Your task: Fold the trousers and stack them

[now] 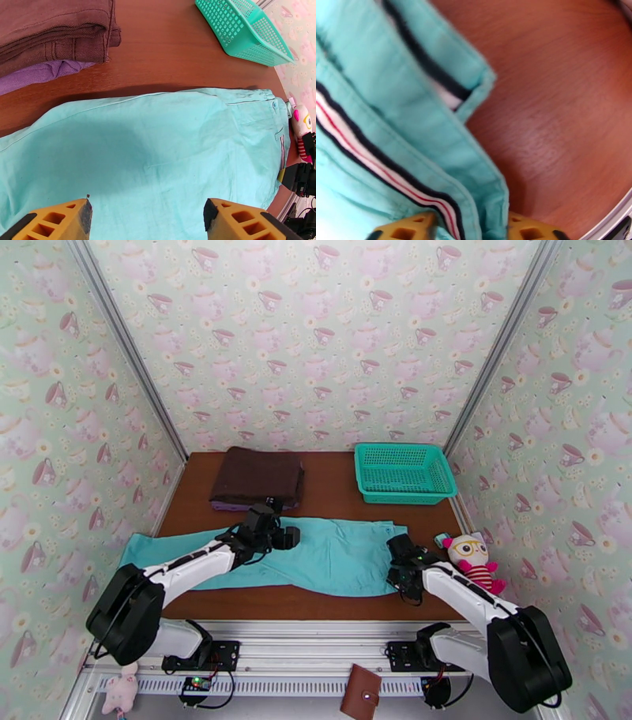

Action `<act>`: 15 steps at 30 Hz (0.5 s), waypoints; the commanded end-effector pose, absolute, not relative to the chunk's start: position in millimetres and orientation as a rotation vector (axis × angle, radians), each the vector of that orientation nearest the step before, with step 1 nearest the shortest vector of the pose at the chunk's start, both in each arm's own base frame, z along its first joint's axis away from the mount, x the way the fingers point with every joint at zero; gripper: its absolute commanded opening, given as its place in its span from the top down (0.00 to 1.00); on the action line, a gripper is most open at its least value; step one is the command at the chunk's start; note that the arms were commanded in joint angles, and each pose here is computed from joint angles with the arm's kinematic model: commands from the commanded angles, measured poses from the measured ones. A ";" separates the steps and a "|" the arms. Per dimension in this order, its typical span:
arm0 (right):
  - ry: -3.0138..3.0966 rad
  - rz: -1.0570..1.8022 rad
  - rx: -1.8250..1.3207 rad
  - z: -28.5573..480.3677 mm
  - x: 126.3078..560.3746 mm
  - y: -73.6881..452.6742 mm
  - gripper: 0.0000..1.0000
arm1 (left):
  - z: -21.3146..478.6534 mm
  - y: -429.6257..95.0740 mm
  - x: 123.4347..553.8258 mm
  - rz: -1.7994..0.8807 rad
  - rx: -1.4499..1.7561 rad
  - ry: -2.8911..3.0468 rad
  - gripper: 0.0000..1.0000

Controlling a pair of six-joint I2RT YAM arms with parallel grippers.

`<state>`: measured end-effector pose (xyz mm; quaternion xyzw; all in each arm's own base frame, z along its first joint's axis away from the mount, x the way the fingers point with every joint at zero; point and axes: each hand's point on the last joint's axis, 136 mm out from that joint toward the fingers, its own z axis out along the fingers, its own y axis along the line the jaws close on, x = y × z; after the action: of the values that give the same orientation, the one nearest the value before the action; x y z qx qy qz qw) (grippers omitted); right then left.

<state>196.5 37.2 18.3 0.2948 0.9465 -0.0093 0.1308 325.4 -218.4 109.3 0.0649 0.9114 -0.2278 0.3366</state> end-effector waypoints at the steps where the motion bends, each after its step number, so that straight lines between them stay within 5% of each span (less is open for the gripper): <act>1: 2.706 0.027 0.863 26.4 202.5 40.2 0.89 | 115.3 -216.6 322.5 -0.622 0.157 2.355 0.22; 5: 2.649 -0.003 0.758 67.6 222.5 36.9 1.00 | 121.6 -231.6 313.8 -0.710 0.239 2.335 0.22; 15: 2.453 0.265 0.279 187.9 330.3 97.2 1.00 | 136.5 -282.0 267.2 -0.724 0.595 2.219 0.24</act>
<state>301.7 75.1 163.6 0.1734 0.9386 0.0681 0.2905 276.5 -273.4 129.3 0.1943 0.8753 -0.2838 0.3398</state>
